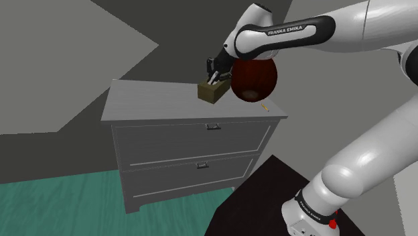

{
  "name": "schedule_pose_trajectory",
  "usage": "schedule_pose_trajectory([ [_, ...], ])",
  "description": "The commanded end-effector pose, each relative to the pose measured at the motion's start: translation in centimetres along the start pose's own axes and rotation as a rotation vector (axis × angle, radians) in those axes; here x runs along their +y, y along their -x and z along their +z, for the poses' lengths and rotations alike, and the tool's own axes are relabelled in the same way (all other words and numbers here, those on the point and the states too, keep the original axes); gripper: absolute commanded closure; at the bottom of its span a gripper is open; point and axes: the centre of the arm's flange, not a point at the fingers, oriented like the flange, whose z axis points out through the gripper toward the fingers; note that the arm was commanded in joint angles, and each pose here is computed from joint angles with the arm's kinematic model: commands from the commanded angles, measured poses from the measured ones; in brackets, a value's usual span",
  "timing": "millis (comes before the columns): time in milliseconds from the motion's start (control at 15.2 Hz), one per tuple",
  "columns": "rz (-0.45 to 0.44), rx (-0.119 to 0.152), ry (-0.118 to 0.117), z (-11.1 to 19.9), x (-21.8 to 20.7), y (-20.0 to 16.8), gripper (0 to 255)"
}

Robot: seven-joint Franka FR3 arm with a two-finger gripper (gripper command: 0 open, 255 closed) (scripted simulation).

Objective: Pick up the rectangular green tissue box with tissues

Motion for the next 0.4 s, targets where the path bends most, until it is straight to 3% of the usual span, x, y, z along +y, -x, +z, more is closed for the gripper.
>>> schedule_pose_trajectory([
  [0, 0.0, 0.0, 0.0, -1.0, -0.4, -0.3, 255],
  [330, 0.0, 0.0, 0.0, -2.6, -1.0, -0.5, 255],
])
